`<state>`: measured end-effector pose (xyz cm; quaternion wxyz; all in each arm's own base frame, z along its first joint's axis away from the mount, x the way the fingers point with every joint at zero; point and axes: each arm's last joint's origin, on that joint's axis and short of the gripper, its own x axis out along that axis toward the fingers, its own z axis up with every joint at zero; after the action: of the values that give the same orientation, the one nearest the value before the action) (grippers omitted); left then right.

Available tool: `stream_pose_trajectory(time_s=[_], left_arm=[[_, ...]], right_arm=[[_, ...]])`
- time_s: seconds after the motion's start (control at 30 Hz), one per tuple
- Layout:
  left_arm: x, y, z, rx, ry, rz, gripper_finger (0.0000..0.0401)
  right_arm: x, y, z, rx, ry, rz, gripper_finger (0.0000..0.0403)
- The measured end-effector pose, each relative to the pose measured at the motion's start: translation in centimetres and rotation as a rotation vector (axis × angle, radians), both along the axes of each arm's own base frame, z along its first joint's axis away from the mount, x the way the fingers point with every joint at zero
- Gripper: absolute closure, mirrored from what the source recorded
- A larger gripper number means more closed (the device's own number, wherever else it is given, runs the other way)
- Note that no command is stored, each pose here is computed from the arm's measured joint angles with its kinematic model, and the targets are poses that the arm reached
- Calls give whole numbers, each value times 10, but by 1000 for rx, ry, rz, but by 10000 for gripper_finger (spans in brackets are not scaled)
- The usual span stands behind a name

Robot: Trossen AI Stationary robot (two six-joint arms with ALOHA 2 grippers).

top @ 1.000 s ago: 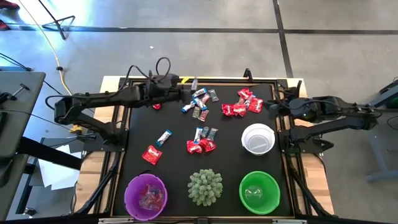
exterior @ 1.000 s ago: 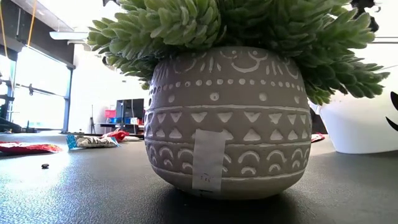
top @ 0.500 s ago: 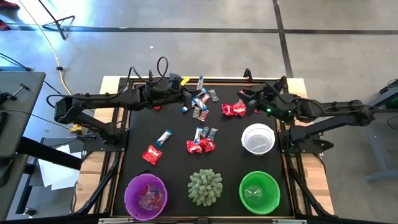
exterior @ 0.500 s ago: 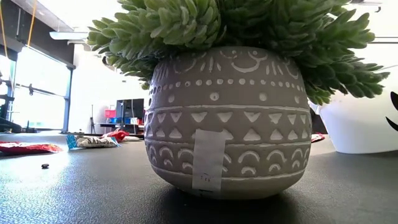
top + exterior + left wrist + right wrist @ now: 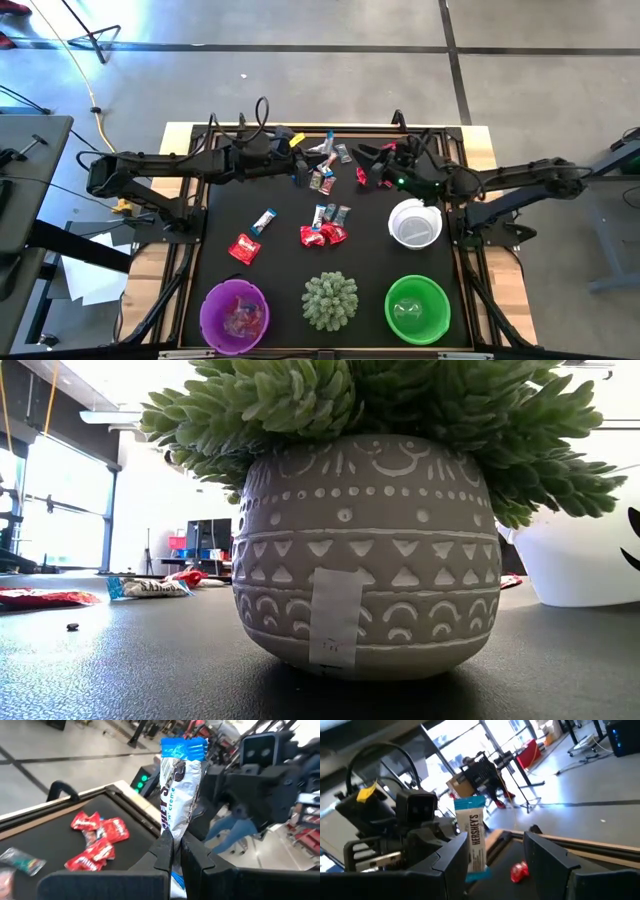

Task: Sort candy
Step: Put the white candy wrapper into the white bucket

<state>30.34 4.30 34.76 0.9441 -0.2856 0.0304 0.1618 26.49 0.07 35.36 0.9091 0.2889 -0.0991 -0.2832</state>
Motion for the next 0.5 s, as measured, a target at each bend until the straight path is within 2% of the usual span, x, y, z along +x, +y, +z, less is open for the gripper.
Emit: stream_pose_trajectory(time_s=[0.2,0.5], left_arm=[[1,-2,4,33,-38,0,394],[1,-7,6,27,-52,-1,394]], right_arm=[[13,-2,-3,14,-73,-24,220],[23,-8,-4,46,-171,-25,220]])
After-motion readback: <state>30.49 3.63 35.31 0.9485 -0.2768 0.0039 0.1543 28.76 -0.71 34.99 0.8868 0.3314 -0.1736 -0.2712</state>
